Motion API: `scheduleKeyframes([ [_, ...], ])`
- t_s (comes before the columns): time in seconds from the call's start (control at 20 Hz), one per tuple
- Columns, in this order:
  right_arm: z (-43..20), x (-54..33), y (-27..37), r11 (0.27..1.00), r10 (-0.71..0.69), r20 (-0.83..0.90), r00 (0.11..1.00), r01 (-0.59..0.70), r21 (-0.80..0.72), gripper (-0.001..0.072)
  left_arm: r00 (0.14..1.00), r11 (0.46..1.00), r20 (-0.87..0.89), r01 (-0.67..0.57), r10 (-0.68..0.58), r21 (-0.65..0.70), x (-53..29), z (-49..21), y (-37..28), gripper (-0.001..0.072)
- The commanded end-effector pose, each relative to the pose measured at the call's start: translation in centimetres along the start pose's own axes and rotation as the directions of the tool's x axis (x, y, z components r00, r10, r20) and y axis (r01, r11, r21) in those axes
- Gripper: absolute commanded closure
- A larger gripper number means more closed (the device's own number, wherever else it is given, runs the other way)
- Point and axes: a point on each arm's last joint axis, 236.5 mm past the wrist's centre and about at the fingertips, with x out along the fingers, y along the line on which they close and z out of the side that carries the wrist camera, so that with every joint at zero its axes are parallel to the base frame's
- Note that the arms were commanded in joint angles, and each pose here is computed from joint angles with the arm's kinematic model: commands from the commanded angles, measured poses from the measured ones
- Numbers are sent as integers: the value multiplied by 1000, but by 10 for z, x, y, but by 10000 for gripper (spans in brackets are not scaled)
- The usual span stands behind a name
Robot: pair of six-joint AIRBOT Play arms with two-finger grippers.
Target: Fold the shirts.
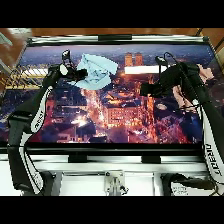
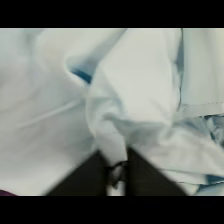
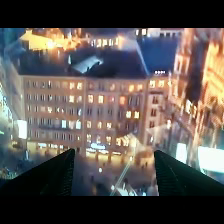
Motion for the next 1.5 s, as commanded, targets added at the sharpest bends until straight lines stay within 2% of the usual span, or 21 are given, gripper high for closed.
scheduleKeyframes([
  [0.0,1,0,0,1000,1,6,1000,-1,0,97,999,999,21,48,-48,12,-8,8,-17,677],
  [0.1,1,0,0,1000,1,5,1000,-1,-1,97,995,991,68,61,-69,118,-38,29,-32,678],
  [0.25,0,-6,2,1000,0,-9,1000,0,-15,97,968,964,205,90,-143,252,-129,78,-80,678],
  [0.4,4,-42,11,996,-1,7,1000,2,-88,97,896,892,355,91,-268,442,-265,108,-151,678],
  [0.6,26,-149,13,981,-72,254,965,115,-156,98,776,808,456,113,-435,579,-452,86,-219,678],
  [0.75,26,-243,8,962,-129,481,867,227,-153,98,800,769,371,169,-472,616,-517,32,-226,678],
  [0.9,6,-313,11,957,-129,624,771,262,-125,97,909,775,149,236,-389,586,-502,-31,-205,677],
  [1.05,-18,-335,17,968,-102,639,762,225,-114,97,951,789,-72,291,-301,541,-450,-86,-193,677],
  [1.2,-33,-321,15,970,-109,570,814,212,-116,98,931,788,-223,365,-290,495,-384,-146,-208,677],
  [1.45,-36,-294,9,973,-136,476,869,207,-99,98,825,767,-325,556,-463,319,-316,-266,-278,676],
])
